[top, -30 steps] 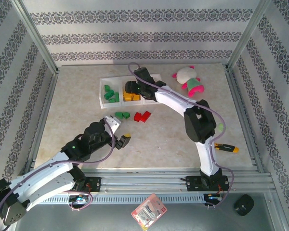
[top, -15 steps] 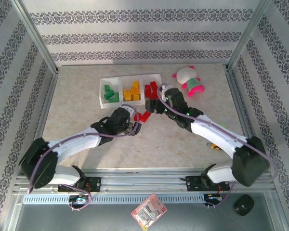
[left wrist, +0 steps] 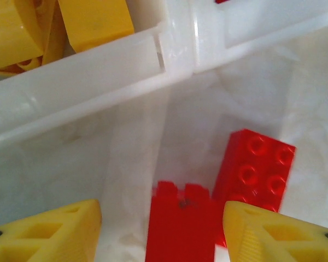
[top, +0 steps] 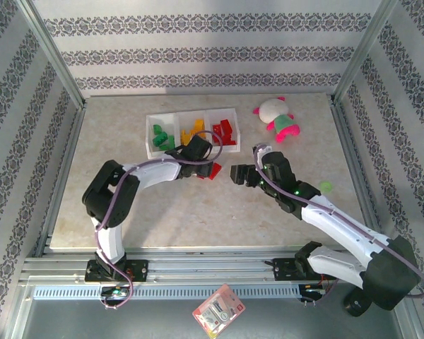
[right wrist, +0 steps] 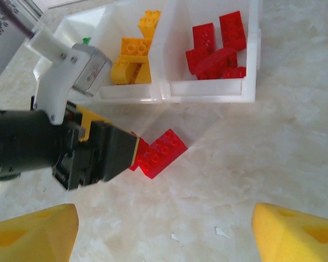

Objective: Sort the legos into containers by color
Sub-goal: Pick up the lego from the center of the table.

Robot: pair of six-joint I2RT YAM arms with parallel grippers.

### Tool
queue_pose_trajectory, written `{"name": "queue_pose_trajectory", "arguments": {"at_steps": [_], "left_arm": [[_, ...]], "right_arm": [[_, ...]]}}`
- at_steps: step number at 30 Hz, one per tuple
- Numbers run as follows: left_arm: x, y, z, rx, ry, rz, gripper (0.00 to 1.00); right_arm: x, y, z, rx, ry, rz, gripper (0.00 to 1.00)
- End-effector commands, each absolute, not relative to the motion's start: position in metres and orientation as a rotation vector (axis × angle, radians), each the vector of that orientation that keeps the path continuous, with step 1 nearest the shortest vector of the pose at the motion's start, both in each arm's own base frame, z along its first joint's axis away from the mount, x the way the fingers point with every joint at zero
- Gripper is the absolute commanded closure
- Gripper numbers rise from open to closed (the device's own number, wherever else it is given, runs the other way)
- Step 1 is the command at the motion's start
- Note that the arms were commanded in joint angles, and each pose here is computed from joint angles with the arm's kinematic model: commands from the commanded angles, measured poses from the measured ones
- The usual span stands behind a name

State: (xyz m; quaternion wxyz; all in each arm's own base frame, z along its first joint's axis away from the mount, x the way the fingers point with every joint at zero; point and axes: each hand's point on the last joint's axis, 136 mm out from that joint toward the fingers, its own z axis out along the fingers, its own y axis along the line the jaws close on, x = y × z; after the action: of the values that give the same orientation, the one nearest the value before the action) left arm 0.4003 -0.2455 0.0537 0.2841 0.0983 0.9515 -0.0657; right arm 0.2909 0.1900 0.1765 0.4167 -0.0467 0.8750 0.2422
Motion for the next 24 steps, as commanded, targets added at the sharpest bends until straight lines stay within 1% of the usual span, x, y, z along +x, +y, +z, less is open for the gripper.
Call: {"name": "queue_pose_trajectory", "arguments": {"at_steps": [1, 5, 9, 12, 21, 22, 23, 24], "left_arm": [[0.407, -0.243, 0.048, 0.253, 2.597, -0.152, 0.41], [0.411, -0.244, 0.039, 0.267, 2.624, -0.130, 0.45], [0.406, -0.242, 0.032, 0.266, 2.647, -0.124, 0.46], [0.401, -0.239, 0.031, 0.267, 2.661, -0.117, 0.50], [0.387, -0.228, 0.031, 0.255, 2.673, -0.097, 0.50], [0.387, -0.228, 0.031, 0.252, 2.671, -0.099, 0.51], [0.387, -0.228, 0.030, 0.252, 2.673, -0.101, 0.55], [0.387, -0.228, 0.030, 0.253, 2.673, -0.102, 0.57]], "right_arm": [[0.288, 0.185, 0.176, -0.092, 2.197, 0.618, 0.18], [0.289, 0.184, 0.176, -0.090, 2.199, 0.613, 0.18], [0.290, 0.184, 0.172, -0.085, 2.210, 0.609, 0.17], [0.290, 0.184, 0.171, -0.081, 2.215, 0.612, 0.17], [0.292, 0.189, 0.171, -0.083, 2.217, 0.638, 0.18], [0.292, 0.190, 0.170, -0.082, 2.220, 0.639, 0.17], [0.292, 0.190, 0.170, -0.080, 2.223, 0.641, 0.18], [0.293, 0.191, 0.170, -0.081, 2.223, 0.645, 0.18]]}}
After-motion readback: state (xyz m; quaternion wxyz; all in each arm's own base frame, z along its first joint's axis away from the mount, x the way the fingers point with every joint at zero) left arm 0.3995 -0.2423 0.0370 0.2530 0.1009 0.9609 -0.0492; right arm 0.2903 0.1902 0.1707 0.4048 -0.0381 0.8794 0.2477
